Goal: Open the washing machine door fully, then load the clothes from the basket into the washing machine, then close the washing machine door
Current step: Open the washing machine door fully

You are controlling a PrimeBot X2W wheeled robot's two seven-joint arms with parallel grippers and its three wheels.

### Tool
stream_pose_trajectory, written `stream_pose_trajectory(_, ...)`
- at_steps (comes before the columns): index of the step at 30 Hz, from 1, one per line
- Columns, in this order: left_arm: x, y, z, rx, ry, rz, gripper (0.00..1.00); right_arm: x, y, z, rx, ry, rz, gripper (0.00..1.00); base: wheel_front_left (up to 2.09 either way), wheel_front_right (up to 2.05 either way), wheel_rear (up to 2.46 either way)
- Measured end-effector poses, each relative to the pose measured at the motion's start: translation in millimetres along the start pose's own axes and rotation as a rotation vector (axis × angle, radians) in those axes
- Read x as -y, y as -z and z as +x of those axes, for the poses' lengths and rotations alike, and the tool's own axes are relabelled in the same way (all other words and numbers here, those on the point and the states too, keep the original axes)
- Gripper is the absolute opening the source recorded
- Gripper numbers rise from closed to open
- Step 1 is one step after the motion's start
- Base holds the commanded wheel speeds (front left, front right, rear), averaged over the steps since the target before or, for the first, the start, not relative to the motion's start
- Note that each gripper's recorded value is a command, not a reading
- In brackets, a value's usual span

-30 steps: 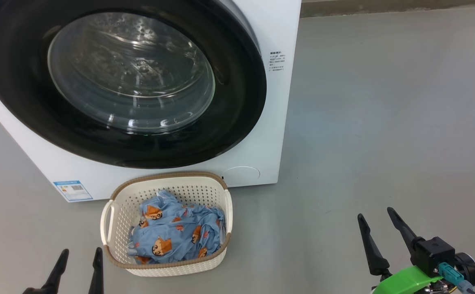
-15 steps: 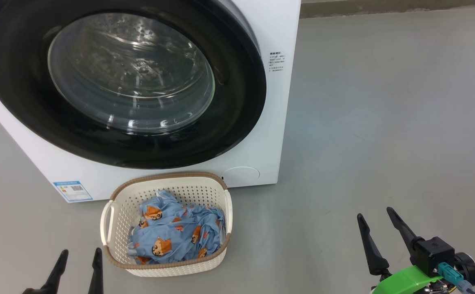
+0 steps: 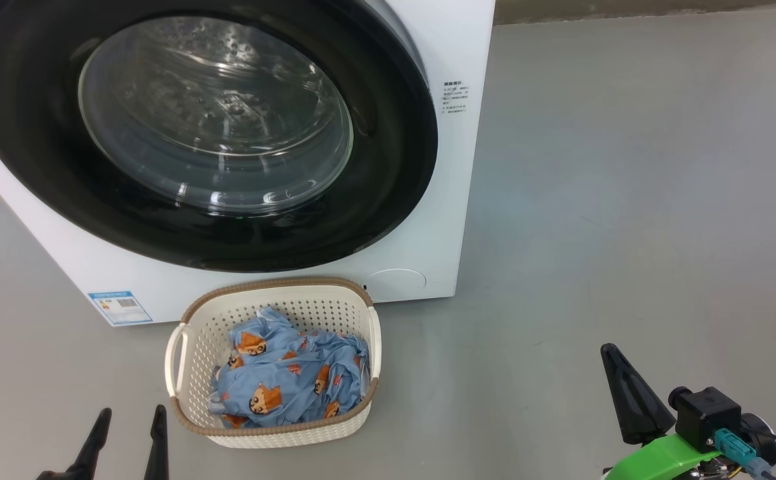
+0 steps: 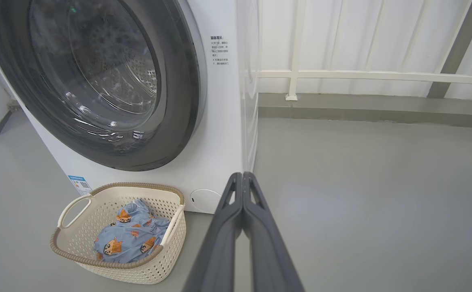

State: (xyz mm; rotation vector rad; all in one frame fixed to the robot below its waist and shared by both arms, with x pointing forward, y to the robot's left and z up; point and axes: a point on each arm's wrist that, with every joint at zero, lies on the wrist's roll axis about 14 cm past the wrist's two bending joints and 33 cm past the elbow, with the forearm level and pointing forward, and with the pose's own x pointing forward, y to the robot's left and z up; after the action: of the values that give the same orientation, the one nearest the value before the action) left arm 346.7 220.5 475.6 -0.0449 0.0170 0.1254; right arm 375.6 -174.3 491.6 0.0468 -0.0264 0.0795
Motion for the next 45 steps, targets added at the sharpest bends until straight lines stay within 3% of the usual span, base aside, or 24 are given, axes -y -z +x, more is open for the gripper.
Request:
stream_pose_trajectory(8,-1.8,0.5,-0.8,-0.001,-0.005,-0.001,1.00,0.7,0.8,0.1,0.001,0.009,0.048,0.00,0.00,0.00,0.00)
stream_pose_trajectory(15,-0.9,1.4,-0.5,-0.004,0.003,-0.003,1.00,19.5,3.0,-2.2,0.013,0.092,0.214,0.00,0.00,0.00,0.00)
stream_pose_trajectory(18,-0.1,2.0,0.1,-0.006,0.005,-0.003,1.00,27.8,3.9,-3.0,0.026,0.135,0.326,0.00,0.00,0.00,0.00)
stream_pose_trajectory(24,2.1,6.1,1.9,-0.019,0.011,-0.001,1.00,69.0,9.5,-2.8,0.113,0.330,0.776,0.00,0.00,0.00,0.00)
stream_pose_trajectory(29,5.0,9.6,1.0,-0.031,0.019,-0.003,1.00,97.8,28.4,-8.0,0.160,0.485,1.035,0.00,0.00,0.00,0.00)
stream_pose_trajectory(34,2.5,15.3,0.9,-0.049,0.009,-0.009,1.00,103.2,33.7,4.0,0.204,0.529,1.280,0.00,0.00,0.00,0.00)
stream_pose_trajectory(39,-1.0,24.7,2.8,-0.079,-0.001,-0.006,1.00,143.0,22.8,13.7,0.267,0.544,1.387,0.00,0.00,0.00,0.00)
stream_pose_trajectory(45,1.0,32.6,15.6,-0.100,0.006,-0.013,1.00,151.5,8.7,47.1,0.270,0.471,1.421,0.00,0.00,0.00,0.00)
